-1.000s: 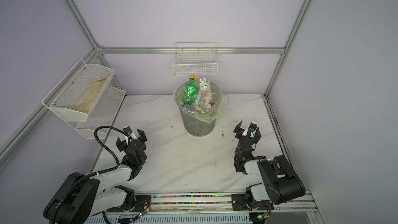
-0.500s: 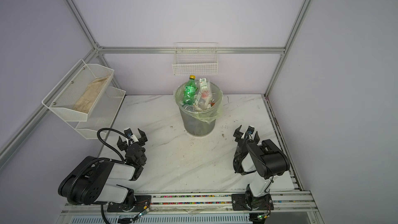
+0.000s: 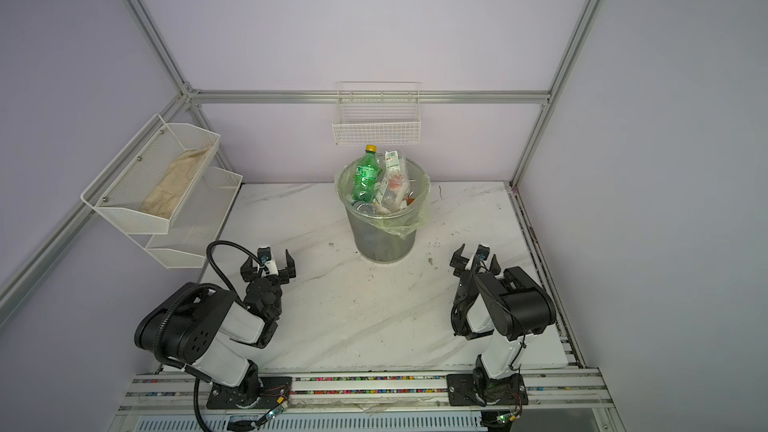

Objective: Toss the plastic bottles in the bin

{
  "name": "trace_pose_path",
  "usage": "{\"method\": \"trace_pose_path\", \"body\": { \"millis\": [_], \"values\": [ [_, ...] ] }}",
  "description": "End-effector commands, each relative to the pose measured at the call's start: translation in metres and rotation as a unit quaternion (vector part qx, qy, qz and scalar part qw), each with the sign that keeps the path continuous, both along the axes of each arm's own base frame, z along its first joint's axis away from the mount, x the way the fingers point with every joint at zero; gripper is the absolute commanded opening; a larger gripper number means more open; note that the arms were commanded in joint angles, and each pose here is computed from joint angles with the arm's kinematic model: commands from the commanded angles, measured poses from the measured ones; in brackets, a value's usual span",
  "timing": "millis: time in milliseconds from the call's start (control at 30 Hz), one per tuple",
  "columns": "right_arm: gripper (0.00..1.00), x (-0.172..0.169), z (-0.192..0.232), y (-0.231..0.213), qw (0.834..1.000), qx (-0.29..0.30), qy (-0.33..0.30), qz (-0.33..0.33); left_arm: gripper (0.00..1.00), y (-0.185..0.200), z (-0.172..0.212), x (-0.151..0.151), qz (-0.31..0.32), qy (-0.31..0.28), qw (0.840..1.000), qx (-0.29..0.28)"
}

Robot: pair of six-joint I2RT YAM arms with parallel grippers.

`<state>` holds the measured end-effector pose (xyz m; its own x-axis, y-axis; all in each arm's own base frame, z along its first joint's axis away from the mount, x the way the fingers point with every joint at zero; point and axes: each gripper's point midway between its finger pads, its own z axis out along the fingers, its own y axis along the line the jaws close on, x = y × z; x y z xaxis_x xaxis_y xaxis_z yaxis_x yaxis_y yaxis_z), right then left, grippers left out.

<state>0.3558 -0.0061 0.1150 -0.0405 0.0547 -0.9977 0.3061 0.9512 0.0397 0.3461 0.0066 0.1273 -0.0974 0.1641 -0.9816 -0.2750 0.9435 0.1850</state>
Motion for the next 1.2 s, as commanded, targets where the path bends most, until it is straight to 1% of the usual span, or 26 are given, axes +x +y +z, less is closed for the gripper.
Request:
{"method": "trace_pose_path", "body": {
  "millis": [0, 33, 67, 267, 333, 433, 533, 567, 633, 733, 800, 833, 867, 900, 967, 1167],
  "values": [
    [0.98, 0.009, 0.045, 0.063, 0.976, -0.087, -0.095, 0.177, 1.00, -0.012, 0.015, -0.001, -0.037, -0.028, 0.999, 0.013],
    [0.98, 0.007, 0.044, 0.070, 0.974, -0.089, -0.093, 0.184, 1.00, -0.012, 0.014, -0.001, -0.037, -0.028, 0.999, 0.013],
    [0.98, 0.006, 0.043, 0.067, 0.977, -0.078, -0.093, 0.178, 1.00, -0.012, 0.015, -0.001, -0.038, -0.028, 0.999, 0.014],
    [0.97, 0.016, 0.042, 0.053, 0.985, -0.065, -0.092, 0.132, 1.00, -0.017, 0.013, -0.001, -0.054, -0.025, 0.998, 0.019],
    [0.97, 0.021, 0.041, 0.047, 0.988, -0.056, -0.093, 0.109, 1.00, -0.017, 0.013, -0.001, -0.054, -0.025, 0.998, 0.019],
    [0.97, 0.028, 0.041, 0.029, 0.994, -0.035, -0.094, 0.052, 1.00, -0.017, 0.013, 0.002, -0.056, -0.024, 0.998, 0.019],
    [0.97, 0.049, 0.035, 0.021, 0.998, -0.020, -0.060, 0.029, 1.00, -0.014, 0.011, 0.006, -0.057, -0.023, 0.998, 0.016],
    [0.97, 0.059, 0.027, 0.016, 0.999, -0.010, -0.038, 0.022, 1.00, -0.013, 0.010, 0.008, -0.056, -0.021, 0.998, 0.016],
    [0.97, 0.072, 0.021, 0.005, 1.000, 0.010, -0.014, 0.017, 1.00, -0.011, 0.010, 0.012, -0.056, -0.022, 0.998, 0.016],
    [0.97, 0.073, 0.020, 0.002, 1.000, 0.012, -0.011, 0.016, 1.00, 0.000, 0.009, 0.024, -0.044, -0.017, 0.999, 0.003],
    [0.97, 0.073, 0.020, 0.002, 1.000, 0.012, -0.011, 0.016, 1.00, 0.009, 0.005, 0.037, -0.034, 0.012, 0.999, -0.023],
    [0.97, 0.073, 0.020, 0.002, 1.000, 0.012, -0.011, 0.015, 1.00, 0.014, -0.006, 0.042, -0.028, 0.045, 0.998, -0.031],
    [0.97, 0.073, 0.020, 0.002, 1.000, 0.011, -0.011, 0.016, 1.00, 0.019, -0.009, 0.050, -0.026, 0.064, 0.997, -0.046],
    [0.97, 0.073, 0.021, 0.002, 1.000, 0.010, -0.012, 0.016, 1.00, 0.021, -0.013, 0.055, -0.035, 0.081, 0.994, -0.058],
    [0.97, 0.072, 0.021, 0.002, 1.000, 0.010, -0.012, 0.016, 1.00, 0.024, -0.015, 0.057, -0.058, 0.086, 0.992, -0.077],
    [0.97, 0.071, 0.023, 0.002, 1.000, 0.008, -0.014, 0.015, 1.00, 0.026, -0.015, 0.056, -0.057, 0.084, 0.992, -0.081]
  ]
}}
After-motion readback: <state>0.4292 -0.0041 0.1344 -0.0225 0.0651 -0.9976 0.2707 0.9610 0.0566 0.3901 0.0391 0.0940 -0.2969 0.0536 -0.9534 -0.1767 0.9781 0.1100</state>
